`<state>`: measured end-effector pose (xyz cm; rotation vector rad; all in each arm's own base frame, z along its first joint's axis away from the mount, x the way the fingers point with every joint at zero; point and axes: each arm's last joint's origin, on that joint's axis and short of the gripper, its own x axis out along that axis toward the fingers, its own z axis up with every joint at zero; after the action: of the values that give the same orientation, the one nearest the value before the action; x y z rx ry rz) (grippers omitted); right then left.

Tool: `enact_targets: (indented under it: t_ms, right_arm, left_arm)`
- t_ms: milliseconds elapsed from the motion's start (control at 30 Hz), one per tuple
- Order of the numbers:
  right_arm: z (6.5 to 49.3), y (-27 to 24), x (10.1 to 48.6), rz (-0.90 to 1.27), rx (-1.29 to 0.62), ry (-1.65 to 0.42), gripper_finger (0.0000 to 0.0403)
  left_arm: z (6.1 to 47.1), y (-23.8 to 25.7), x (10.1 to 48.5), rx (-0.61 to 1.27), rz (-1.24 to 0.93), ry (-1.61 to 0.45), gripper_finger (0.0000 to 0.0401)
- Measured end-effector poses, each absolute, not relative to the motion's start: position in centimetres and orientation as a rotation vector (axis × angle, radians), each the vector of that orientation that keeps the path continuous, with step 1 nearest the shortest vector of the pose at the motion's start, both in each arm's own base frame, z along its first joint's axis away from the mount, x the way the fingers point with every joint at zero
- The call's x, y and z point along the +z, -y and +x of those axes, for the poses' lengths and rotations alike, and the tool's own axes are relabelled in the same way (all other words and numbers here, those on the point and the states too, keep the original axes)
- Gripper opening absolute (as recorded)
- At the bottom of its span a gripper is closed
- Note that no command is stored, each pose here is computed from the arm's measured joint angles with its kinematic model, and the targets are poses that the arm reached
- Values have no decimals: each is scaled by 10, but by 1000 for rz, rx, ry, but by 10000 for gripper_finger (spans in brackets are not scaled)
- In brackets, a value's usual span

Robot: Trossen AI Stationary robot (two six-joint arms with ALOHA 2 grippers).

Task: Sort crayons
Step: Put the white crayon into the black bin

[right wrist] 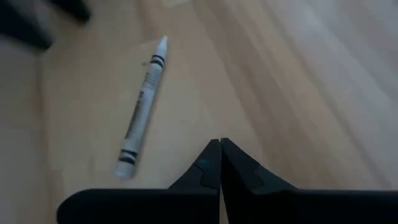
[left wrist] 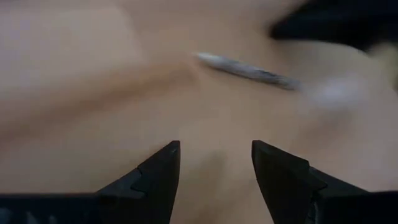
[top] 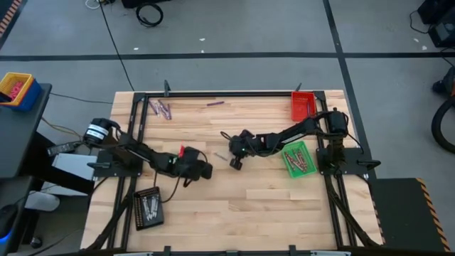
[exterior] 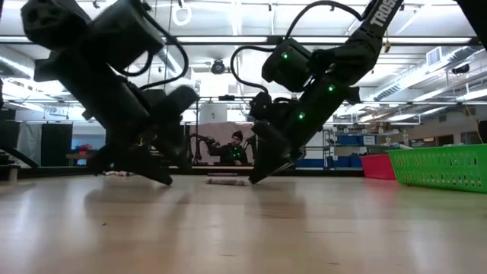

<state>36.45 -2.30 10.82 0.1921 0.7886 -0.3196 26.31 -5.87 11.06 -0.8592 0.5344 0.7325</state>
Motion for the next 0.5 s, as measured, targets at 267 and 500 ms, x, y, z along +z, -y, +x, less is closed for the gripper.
enact_targets:
  t_ms: [267,500]
  right_arm:
    - [361,21,122,130,-258,-792,9]
    - [355,10,137,120,-244,-807,9]
  left_arm:
    - [273,75,114,365,-268,-683,212]
    - [284,47,145,97,-113,-793,212]
